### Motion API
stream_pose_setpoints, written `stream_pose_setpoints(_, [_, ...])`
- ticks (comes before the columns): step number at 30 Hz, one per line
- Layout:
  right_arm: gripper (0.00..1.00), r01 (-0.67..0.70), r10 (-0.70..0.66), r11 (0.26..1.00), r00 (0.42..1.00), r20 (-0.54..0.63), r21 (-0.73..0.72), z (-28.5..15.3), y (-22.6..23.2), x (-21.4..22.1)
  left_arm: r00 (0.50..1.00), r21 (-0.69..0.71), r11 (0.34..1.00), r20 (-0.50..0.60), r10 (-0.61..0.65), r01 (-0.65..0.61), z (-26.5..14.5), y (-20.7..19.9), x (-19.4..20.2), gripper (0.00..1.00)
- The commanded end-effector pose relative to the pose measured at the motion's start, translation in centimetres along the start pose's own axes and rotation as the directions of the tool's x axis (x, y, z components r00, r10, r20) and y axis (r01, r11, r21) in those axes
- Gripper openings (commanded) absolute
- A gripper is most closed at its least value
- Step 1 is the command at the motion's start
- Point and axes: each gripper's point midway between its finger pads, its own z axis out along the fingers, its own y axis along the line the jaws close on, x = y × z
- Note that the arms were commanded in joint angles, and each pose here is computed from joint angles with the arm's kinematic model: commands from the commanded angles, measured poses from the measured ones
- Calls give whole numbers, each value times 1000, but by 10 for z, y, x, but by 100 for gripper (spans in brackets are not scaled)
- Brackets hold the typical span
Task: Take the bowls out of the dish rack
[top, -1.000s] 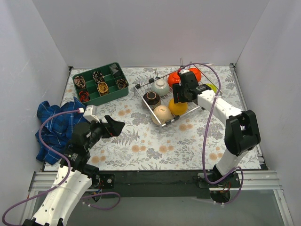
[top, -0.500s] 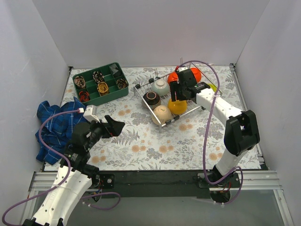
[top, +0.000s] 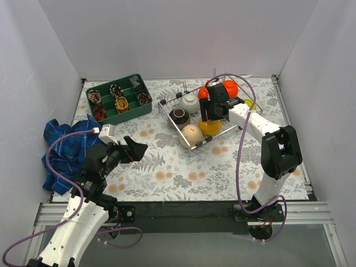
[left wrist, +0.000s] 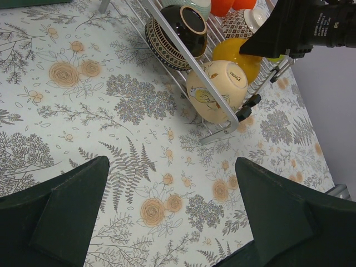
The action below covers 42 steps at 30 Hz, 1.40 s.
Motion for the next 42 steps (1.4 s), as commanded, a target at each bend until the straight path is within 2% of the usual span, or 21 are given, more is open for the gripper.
stream_pose_setpoints(1, [71, 2, -2, 1000, 1000, 4, 3, 2, 3, -3, 1000, 3, 1000, -1, 15, -15, 1, 1, 2, 98])
stream_pose_setpoints(4, [64, 9, -8, 1000, 1000, -9, 17, 4, 1, 4, 1000, 4, 1000, -3, 15, -15, 2, 1, 3, 98])
stream_pose_setpoints(7, [52, 16, -15, 1000, 1000, -18, 25, 4, 0, 9, 1000, 3, 1000, 1, 15, -15, 1, 1, 2, 98])
stream_pose_setpoints(8, [42, 14, -14, 1000, 1000, -19, 28, 3, 0, 11, 1000, 5, 1000, -1, 15, -15, 1, 1, 2, 98])
stream_pose_setpoints(10, [33, 13, -13, 999, 1000, -12, 30, 0, -1, 10, 1000, 4, 1000, -2, 15, -15, 1, 1, 2, 98])
stream_pose_setpoints(11, [21, 12, -12, 1000, 1000, -6, 29, -1, -1, 8, 1000, 3, 1000, -1, 15, -15, 2, 1, 2, 98])
stream_pose_setpoints(14, [4, 6, -7, 1000, 1000, 18, 26, -10, -1, 1, 1000, 5, 1000, -6, 14, -14, 2, 1, 3, 98])
stream_pose_setpoints(15, [1, 2, -3, 1000, 999, 34, 23, -14, -1, -3, 1000, 9, 1000, -12, 16, -15, 3, 0, 4, 98])
stream_pose_setpoints(25, [1, -50, 54, 998, 986, 156, -30, -52, 5, -34, 996, 89, 995, -89, -25, 33, 10, -21, 5, 98])
stream_pose_setpoints(31, [1, -76, 86, 996, 968, 236, -48, -73, 4, -48, 990, 162, 983, -117, -74, 92, 21, -46, -12, 98])
stream_pose_setpoints(37, [1, -75, 107, 991, 946, 306, -112, -99, 12, -65, 973, 253, 947, -168, -159, 198, 41, -77, -33, 98])
stream_pose_setpoints(42, [1, -63, 146, 970, 922, 358, -234, -132, 28, -77, 952, 328, 899, -198, -235, 291, 61, -106, -49, 98])
